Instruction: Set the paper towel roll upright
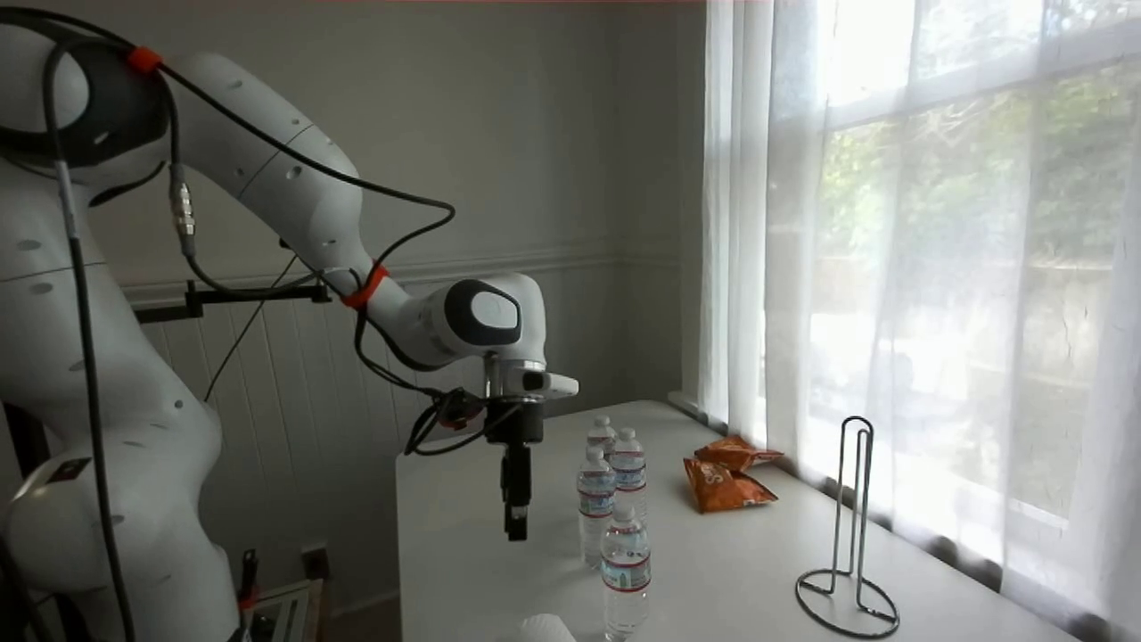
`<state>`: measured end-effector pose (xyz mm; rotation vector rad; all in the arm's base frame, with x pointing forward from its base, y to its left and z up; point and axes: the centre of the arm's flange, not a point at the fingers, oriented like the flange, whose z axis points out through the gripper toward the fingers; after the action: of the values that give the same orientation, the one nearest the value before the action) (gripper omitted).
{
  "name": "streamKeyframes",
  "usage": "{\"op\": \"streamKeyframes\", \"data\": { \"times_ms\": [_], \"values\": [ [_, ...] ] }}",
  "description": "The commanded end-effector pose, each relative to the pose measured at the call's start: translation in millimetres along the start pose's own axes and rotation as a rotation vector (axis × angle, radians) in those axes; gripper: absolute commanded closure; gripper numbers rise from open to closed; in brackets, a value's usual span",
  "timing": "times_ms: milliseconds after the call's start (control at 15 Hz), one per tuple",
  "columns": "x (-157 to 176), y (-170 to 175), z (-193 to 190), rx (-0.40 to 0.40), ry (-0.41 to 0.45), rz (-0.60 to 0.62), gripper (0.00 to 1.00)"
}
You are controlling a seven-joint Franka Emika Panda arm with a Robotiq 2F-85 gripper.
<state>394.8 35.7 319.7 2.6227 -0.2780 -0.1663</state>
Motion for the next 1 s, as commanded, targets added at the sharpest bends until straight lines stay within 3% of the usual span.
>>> {"op": "streamKeyframes", "data": {
  "times_ms": [0,67,400,933],
  "values": [
    [0,0,-1,0.000,0.001,-0.001,0.00],
    [0,-1,-1,0.000,0.003,-0.003,0.00],
    [-10,-9,35,-0.252,0.164,-0.077,0.00],
    [-37,-22,86,-0.371,0.187,-0.093,0.00]
  ]
}}
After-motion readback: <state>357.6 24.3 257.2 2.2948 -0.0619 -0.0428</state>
